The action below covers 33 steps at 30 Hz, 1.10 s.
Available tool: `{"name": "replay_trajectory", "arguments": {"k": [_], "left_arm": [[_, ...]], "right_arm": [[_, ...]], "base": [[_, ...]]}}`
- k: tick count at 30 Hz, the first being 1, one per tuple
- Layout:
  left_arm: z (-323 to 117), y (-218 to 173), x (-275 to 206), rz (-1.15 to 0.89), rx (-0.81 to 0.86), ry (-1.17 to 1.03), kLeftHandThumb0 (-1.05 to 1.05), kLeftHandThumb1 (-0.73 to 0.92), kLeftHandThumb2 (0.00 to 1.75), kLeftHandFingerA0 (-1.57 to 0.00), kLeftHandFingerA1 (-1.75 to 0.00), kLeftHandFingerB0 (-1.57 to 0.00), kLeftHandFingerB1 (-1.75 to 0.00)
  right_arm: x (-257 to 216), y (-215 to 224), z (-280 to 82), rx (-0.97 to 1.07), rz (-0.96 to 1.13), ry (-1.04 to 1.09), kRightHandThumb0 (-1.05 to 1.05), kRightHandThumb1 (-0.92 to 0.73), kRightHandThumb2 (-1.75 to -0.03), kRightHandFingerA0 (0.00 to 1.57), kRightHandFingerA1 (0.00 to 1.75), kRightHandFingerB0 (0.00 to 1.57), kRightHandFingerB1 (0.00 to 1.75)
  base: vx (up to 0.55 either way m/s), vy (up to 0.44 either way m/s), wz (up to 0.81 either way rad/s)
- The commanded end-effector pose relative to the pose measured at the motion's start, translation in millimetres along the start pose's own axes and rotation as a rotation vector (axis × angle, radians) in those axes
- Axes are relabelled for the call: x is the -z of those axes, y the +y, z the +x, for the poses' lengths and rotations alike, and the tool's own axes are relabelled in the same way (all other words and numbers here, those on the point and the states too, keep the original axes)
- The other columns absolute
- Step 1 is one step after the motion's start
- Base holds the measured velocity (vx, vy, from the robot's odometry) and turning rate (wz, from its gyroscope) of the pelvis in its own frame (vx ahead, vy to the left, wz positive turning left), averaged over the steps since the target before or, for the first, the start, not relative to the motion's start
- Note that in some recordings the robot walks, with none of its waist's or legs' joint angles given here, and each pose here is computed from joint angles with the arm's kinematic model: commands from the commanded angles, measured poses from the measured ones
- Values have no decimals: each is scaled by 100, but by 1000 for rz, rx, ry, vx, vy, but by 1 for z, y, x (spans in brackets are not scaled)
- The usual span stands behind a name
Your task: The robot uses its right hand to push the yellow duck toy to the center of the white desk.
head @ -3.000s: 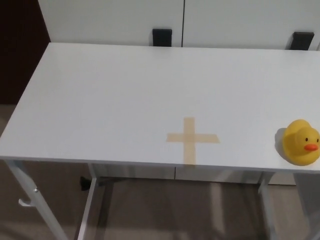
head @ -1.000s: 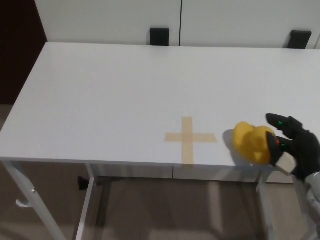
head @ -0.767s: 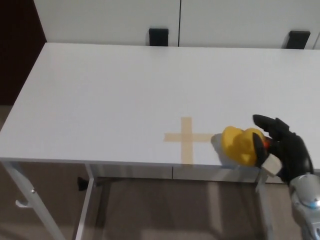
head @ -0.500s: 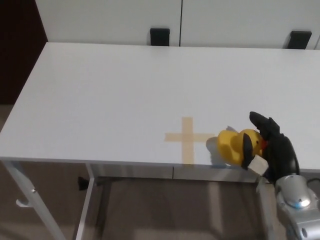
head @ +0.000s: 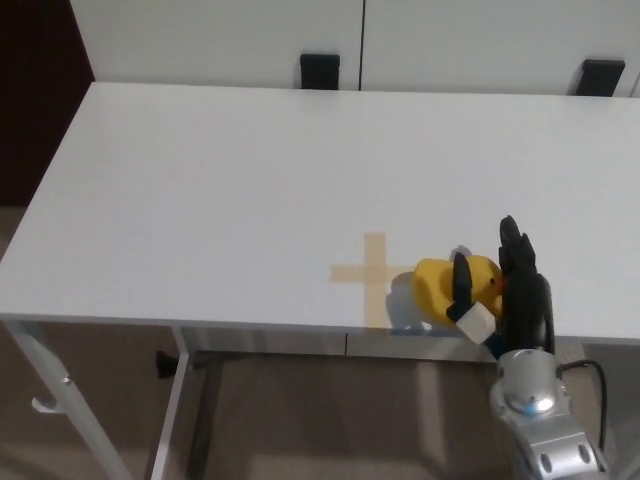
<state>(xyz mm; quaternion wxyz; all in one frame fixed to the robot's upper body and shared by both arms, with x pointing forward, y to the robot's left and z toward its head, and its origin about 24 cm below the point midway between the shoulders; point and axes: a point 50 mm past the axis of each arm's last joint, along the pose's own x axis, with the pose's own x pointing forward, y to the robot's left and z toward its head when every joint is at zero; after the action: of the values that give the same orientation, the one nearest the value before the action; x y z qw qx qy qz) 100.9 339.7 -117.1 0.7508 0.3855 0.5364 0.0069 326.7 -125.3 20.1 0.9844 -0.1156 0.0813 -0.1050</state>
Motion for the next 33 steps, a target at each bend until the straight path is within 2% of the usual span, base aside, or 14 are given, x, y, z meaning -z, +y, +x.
{"name": "replay_trajectory", "arguments": {"k": [1,9,10,18,19,23,27,28,29,33], "left_arm": [[0,2,0,26,-9,-26,-20,70,68,-88,-80,-87,-66],[0,-2,-2,43,0,-36,-18,71,68,-85,-76,-84,-65],[0,-2,-2,39,2,-36,-14,68,74,-87,-78,-87,-69],[0,-2,-5,21,5,-42,-16,65,76,-88,-84,-87,-74],[0,-2,-6,24,5,-43,-17,68,73,-86,-84,-86,-75],[1,-2,-9,34,6,-54,-15,63,81,-87,-87,-88,-80],[1,-3,-10,39,9,-55,-14,63,79,-87,-87,-86,-77],[1,-2,-10,28,12,-54,-13,64,79,-87,-88,-85,-79],[1,-2,-10,26,12,-52,-13,64,80,-84,-81,-83,-76],[1,-2,-10,41,9,-55,-14,64,82,-87,-83,-87,-79]], "right_arm": [[-23,10,2,303,-91,-97,-101,-85,-108,0,14,0,0],[-28,30,-4,218,-19,-119,-105,-85,-108,0,14,0,0],[-30,34,-6,202,3,-128,-102,-79,-104,0,15,0,0],[-35,53,-12,121,51,-161,-100,-75,-98,0,13,0,0],[-36,56,-13,102,50,-168,-105,-83,-105,0,13,0,0],[-38,67,-17,19,89,-160,-105,-81,-104,0,14,0,2],[-35,73,-20,-50,117,-143,-105,-83,-107,0,16,0,5],[-33,75,-20,-79,139,-116,-105,-87,-113,0,17,0,8],[-33,76,-20,-94,151,-108,-105,-87,-114,0,18,0,9],[-31,77,-20,-132,163,-78,-105,-90,-120,0,19,0,11]], "base": [[0,0,0],[0,0,0],[0,0,0],[0,0,0],[0,0,0],[0,0,0],[0,0,0],[0,0,0],[0,0,0],[0,0,0]]}}
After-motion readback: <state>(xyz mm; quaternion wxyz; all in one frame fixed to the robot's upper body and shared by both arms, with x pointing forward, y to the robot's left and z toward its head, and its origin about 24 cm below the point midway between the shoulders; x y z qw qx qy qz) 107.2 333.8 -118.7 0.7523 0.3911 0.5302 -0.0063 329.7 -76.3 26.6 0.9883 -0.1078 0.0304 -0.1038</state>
